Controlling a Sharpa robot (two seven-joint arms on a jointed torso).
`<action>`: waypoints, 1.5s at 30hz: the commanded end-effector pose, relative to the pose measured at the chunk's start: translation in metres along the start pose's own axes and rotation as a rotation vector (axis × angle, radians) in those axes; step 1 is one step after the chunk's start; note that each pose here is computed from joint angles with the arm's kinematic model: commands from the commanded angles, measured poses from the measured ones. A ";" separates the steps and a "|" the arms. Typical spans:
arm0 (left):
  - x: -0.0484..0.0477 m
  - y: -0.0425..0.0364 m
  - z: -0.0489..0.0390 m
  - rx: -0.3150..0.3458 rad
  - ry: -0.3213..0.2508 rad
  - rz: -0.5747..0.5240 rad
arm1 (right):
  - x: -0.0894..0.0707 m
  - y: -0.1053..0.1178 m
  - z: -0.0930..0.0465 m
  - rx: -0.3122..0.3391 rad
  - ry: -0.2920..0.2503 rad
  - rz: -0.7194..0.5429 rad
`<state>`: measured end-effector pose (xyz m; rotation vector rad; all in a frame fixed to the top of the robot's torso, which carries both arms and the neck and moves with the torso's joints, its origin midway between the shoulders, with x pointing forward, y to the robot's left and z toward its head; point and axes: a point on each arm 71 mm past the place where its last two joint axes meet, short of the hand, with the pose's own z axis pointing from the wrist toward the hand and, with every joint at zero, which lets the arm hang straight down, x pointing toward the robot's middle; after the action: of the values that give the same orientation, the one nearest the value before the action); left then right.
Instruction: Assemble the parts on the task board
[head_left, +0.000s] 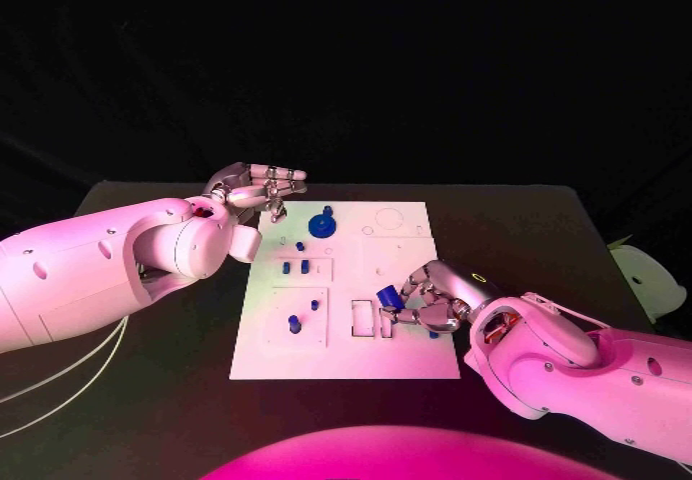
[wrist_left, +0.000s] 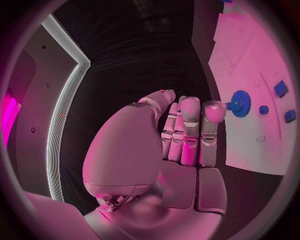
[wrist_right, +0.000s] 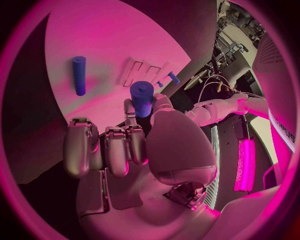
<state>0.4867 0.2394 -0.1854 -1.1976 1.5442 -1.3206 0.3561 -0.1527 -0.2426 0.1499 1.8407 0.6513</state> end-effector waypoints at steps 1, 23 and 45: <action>0.0032 -0.0009 0.0003 0.003 0.021 -0.008 | 0.005 0.003 0.004 0.011 0.041 0.021; 0.0048 -0.0011 0.0006 0.004 0.024 -0.008 | 0.027 0.015 0.025 0.035 0.176 0.024; 0.0047 -0.0017 -0.0002 0.012 0.039 -0.011 | 0.024 0.015 0.027 0.013 0.132 0.027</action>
<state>0.4862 0.2381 -0.1853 -1.1937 1.5506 -1.3307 0.3697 -0.1220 -0.2634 0.1593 1.9907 0.6651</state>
